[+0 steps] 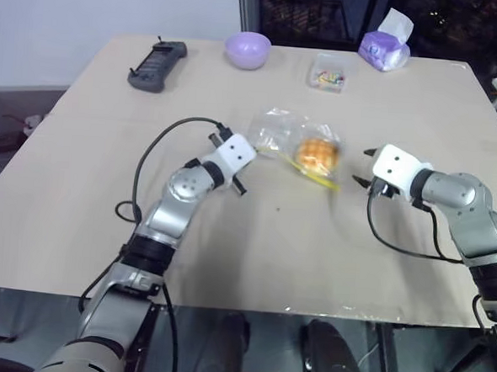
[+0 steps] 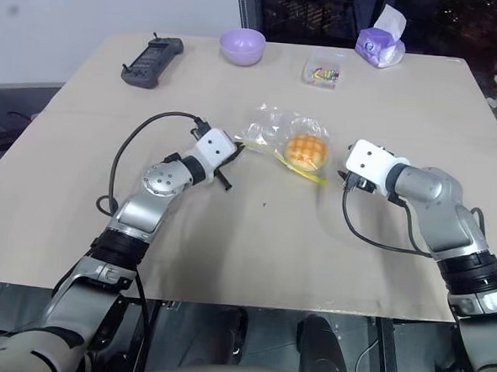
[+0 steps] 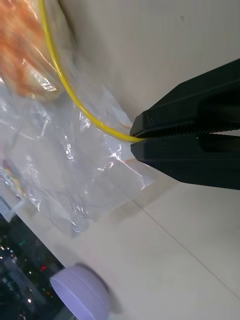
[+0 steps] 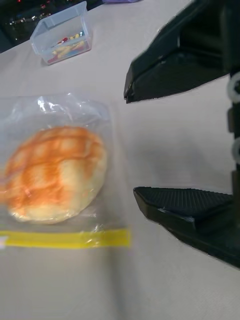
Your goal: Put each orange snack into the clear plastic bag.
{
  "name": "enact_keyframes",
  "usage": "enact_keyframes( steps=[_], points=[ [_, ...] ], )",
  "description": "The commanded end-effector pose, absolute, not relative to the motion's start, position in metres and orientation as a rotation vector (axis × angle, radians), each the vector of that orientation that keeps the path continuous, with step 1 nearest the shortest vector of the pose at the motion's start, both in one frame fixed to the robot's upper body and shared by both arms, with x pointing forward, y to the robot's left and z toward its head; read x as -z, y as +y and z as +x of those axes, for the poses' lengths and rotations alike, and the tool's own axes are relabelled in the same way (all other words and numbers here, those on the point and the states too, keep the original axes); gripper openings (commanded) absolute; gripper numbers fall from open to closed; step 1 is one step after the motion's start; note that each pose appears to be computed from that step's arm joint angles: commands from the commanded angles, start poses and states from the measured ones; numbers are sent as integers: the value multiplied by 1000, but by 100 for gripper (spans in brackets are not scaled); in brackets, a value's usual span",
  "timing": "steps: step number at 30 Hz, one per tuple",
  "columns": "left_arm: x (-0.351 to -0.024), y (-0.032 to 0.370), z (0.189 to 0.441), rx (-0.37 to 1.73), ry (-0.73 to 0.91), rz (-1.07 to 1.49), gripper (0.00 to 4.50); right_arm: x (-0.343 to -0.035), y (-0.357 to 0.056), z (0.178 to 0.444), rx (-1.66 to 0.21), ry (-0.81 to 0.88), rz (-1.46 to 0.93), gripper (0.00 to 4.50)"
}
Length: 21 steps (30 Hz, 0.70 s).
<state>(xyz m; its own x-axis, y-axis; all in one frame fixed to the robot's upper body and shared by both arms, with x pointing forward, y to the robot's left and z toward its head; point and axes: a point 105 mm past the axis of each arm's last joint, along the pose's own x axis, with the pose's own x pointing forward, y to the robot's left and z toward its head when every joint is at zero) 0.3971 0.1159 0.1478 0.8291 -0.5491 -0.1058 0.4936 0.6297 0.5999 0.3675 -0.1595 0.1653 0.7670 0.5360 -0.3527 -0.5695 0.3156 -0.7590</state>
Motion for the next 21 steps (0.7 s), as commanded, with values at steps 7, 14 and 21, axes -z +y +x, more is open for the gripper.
enact_keyframes(
  steps=[7, 14, 21],
  points=[
    [-158, 102, 387, 663, -157, 647, 0, -178, -104, 351, -860, -97, -849, 273],
    [-157, 100, 384, 681, -154, 639, 0, -156, -82, 357, -828, -123, -846, 273],
    [-154, 102, 382, 681, -144, 637, 0, -150, -88, 368, -655, -159, -821, 273]
  ],
)
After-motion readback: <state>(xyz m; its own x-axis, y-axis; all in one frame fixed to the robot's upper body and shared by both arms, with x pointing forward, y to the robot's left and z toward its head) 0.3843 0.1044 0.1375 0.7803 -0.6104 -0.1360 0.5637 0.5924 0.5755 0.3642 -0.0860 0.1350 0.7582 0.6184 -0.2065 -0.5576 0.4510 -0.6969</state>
